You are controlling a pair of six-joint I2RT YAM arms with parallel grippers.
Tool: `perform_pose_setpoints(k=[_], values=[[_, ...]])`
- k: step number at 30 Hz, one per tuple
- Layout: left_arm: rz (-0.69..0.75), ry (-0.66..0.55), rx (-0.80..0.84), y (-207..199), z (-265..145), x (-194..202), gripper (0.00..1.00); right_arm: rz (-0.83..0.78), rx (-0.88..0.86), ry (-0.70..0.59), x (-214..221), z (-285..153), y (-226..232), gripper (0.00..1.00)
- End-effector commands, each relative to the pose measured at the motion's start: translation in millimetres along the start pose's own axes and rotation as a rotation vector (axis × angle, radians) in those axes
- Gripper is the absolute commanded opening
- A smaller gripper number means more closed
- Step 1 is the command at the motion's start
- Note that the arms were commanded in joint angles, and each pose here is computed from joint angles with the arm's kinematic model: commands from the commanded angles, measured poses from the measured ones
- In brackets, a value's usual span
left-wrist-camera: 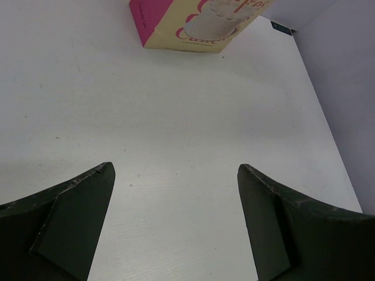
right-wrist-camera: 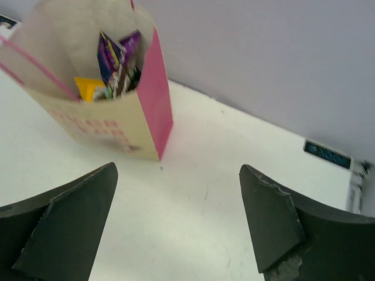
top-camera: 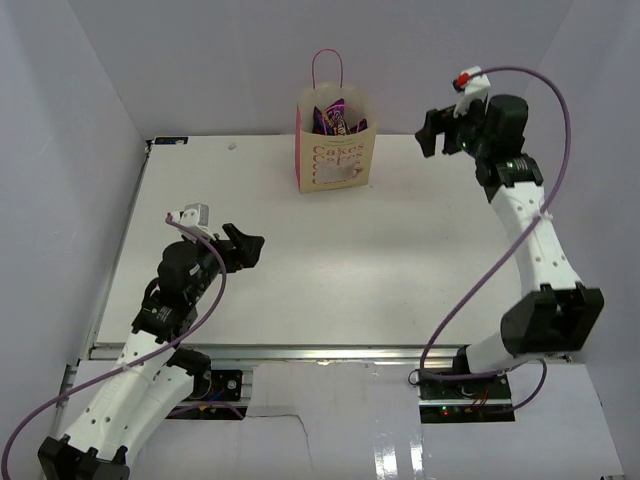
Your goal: Place the snacks into the paper bag
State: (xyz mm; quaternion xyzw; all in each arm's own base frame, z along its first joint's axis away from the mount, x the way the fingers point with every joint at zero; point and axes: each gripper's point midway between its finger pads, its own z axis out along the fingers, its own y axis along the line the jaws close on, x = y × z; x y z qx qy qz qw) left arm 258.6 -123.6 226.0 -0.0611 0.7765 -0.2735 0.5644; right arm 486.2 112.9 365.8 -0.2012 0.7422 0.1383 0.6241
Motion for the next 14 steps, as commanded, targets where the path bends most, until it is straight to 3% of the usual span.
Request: perform_pose_setpoints(k=[1, 2, 4, 7, 14], values=[[0.048, -0.022, 0.041, -13, -2, -19, 0.96, -0.005, 0.065, 0.253, 98, -47, 6, 0.90], [0.051, -0.025, 0.035, -13, -2, -20, 0.97, -0.020, 0.117, 0.221, 89, -70, 4, 0.90], [0.051, -0.035, 0.037, -15, -2, -25, 0.98, 0.021, 0.269, 0.274, 118, -95, -13, 0.90], [0.050, -0.042, 0.046, -17, -1, -26, 0.98, 0.017, 0.412, 0.267, 125, -133, -23, 0.90], [0.048, -0.009, 0.068, -23, 6, -24, 0.98, -0.004, 0.475, 0.252, 129, -170, -21, 0.90]])
